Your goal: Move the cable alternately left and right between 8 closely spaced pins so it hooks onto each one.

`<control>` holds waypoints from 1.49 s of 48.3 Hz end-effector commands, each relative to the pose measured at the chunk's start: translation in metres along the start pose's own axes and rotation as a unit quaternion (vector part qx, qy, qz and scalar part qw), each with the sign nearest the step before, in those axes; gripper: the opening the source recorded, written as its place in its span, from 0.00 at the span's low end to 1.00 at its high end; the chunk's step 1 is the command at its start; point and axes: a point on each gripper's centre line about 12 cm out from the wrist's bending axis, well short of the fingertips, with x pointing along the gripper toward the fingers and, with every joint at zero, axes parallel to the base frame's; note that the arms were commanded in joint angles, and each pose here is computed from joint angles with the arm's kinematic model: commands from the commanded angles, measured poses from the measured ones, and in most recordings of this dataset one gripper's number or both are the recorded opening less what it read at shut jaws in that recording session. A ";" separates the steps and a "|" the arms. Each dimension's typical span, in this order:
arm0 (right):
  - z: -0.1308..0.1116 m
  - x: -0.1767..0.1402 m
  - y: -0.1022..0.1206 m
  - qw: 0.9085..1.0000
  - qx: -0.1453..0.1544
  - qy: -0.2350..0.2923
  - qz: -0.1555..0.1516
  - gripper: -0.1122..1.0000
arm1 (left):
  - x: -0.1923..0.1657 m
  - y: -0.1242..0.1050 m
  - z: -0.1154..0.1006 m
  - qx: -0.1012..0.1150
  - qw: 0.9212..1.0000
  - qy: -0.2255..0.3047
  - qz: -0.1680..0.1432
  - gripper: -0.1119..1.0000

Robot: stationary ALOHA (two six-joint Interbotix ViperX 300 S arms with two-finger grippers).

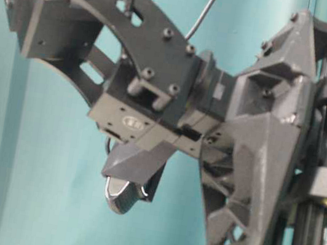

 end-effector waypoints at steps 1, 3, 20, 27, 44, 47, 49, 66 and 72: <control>0.008 -0.010 0.004 1.000 0.005 -0.004 0.012 0.22 | 0.000 0.000 0.005 -0.003 1.000 -0.007 0.001 0.57; 0.009 -0.009 0.003 1.000 0.003 -0.005 0.010 0.22 | 0.000 0.000 0.005 -0.003 1.000 -0.006 0.001 0.57; 0.031 -0.002 -0.001 1.000 -0.014 -0.013 0.001 0.22 | 0.000 0.000 0.004 -0.004 1.000 -0.007 0.001 0.57; 0.044 0.003 -0.004 1.000 -0.021 -0.017 -0.004 0.22 | 0.000 0.000 0.004 -0.004 1.000 -0.007 0.001 0.57; 0.069 0.009 -0.005 0.999 -0.033 -0.024 0.008 0.22 | 0.000 0.000 0.005 -0.003 1.000 -0.008 0.001 0.57; 0.071 0.009 -0.003 0.999 -0.036 -0.024 0.015 0.22 | 0.000 0.000 0.005 -0.003 1.000 -0.008 0.001 0.57; 0.071 0.009 -0.002 0.999 -0.037 -0.024 0.019 0.22 | 0.000 0.000 0.005 -0.003 1.000 -0.008 0.001 0.57; 0.077 0.011 0.001 0.998 -0.036 -0.025 0.036 0.22 | 0.000 0.000 0.004 -0.004 1.000 -0.007 0.001 0.57; 0.080 0.012 0.005 0.998 -0.033 -0.025 0.054 0.22 | 0.000 0.000 0.004 -0.004 1.000 -0.007 0.001 0.57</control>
